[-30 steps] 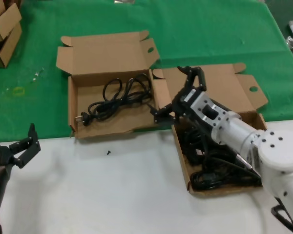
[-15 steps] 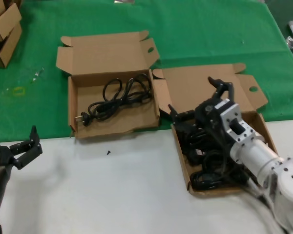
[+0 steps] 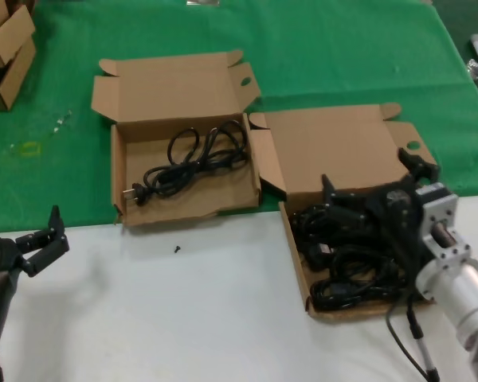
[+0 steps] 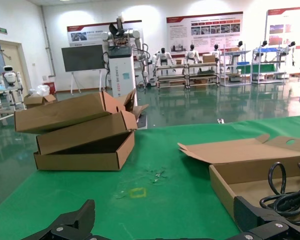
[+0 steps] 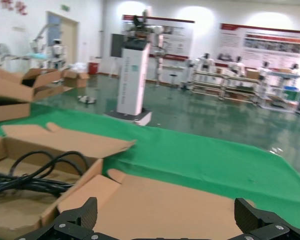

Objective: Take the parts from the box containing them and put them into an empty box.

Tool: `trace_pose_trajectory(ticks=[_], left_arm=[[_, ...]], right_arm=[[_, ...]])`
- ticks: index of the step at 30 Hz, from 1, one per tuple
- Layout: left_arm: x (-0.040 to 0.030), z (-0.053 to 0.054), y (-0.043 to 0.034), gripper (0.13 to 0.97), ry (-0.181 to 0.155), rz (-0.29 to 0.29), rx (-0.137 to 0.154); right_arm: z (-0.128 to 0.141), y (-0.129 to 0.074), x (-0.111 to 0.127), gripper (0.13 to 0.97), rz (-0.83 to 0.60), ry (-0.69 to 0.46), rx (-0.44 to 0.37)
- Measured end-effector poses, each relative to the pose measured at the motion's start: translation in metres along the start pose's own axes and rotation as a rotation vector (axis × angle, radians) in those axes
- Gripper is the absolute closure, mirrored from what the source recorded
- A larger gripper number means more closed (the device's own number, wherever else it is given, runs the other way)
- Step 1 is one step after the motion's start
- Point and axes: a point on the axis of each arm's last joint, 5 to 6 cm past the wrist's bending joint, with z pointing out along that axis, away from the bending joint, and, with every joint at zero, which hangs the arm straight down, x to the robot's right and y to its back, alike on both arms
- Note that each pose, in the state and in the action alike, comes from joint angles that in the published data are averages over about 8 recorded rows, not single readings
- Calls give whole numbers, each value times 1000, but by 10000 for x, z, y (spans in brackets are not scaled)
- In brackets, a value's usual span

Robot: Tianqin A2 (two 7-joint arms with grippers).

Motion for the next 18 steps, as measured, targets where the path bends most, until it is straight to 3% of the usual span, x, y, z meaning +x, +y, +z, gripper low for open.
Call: trace_pose_trajectory(ticks=[7, 18], left_arm=[[0, 0, 0, 132, 0, 0, 0], [0, 0, 0, 132, 0, 0, 0]], right_arm=[[-186, 19, 47, 130, 63, 53, -5], [-201, 20, 51, 130, 68, 58, -5]])
